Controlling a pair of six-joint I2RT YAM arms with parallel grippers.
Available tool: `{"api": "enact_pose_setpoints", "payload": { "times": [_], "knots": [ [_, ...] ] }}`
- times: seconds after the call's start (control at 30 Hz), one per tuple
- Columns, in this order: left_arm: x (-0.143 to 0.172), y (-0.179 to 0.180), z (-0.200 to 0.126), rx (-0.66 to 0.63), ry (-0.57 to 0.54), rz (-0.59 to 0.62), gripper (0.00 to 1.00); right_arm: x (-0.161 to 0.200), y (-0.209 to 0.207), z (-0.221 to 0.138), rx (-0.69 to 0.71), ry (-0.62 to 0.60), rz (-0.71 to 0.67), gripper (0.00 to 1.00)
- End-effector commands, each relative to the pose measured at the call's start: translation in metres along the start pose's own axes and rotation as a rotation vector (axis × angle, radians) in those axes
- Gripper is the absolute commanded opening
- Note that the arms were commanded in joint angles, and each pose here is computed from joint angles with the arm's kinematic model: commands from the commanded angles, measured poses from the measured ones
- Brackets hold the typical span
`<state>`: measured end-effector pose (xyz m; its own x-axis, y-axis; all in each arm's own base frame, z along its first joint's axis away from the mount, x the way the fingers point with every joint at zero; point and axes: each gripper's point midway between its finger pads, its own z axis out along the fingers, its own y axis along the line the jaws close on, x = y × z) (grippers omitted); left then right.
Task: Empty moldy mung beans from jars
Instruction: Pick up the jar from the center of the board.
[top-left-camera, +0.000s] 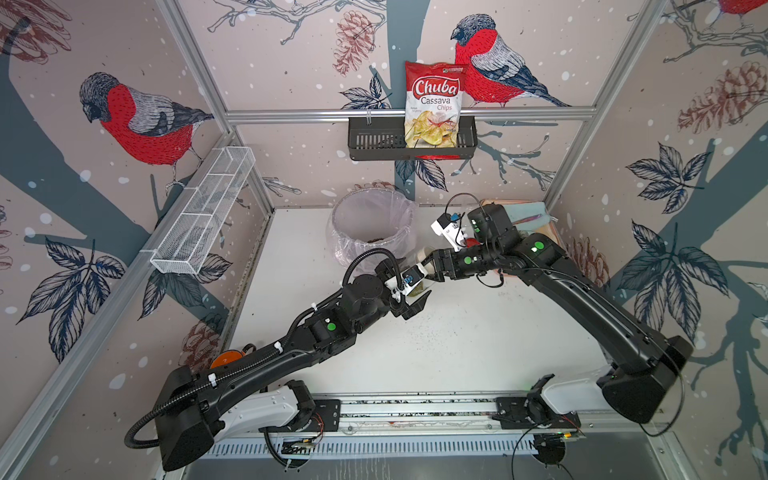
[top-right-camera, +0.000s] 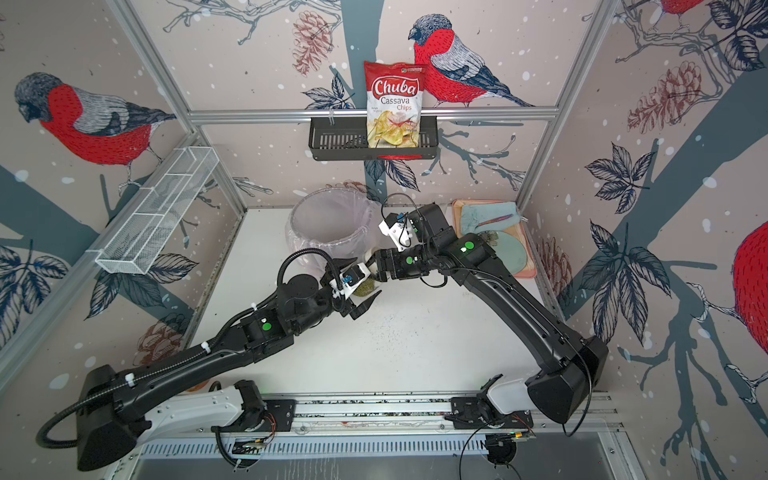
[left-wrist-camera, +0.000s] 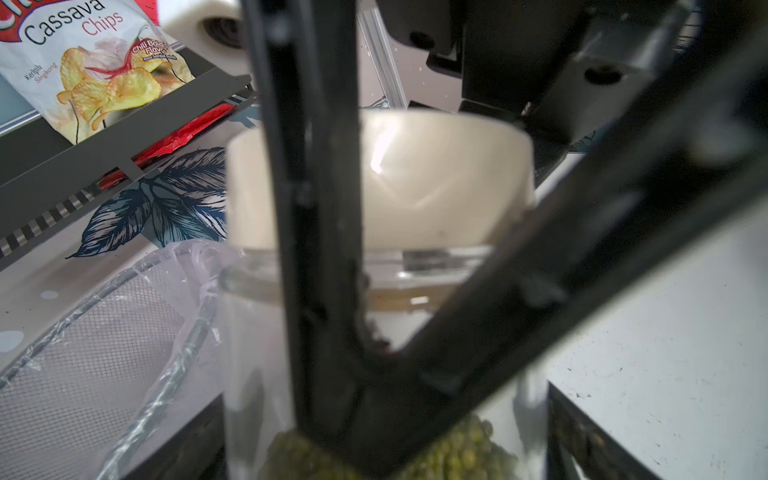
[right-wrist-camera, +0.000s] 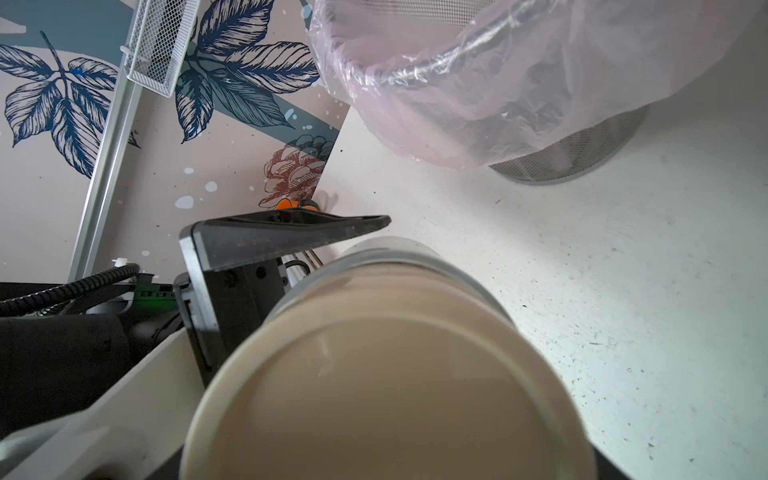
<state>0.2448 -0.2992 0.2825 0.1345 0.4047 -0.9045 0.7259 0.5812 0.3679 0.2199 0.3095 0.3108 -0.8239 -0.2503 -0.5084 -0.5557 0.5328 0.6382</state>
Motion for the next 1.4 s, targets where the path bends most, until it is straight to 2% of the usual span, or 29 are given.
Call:
{"api": "enact_pose_setpoints", "payload": {
  "times": [0.0,0.8,0.97,1.37],
  "knots": [
    [-0.012,0.009,0.001,-0.035,-0.030,-0.035,0.98,-0.017,0.016,-0.005,-0.049,-0.076,-0.053,0.64],
    [-0.013,0.016,-0.004,-0.050,-0.011,-0.046,0.97,-0.021,0.015,-0.007,-0.030,-0.103,-0.067,0.64],
    [-0.005,0.013,-0.004,-0.041,0.027,-0.023,0.97,-0.022,0.016,-0.008,-0.023,-0.094,-0.068,0.64],
    [-0.008,0.015,-0.001,-0.054,0.012,-0.026,0.97,-0.020,0.019,-0.003,-0.051,-0.071,-0.071,0.64]
  ]
}}
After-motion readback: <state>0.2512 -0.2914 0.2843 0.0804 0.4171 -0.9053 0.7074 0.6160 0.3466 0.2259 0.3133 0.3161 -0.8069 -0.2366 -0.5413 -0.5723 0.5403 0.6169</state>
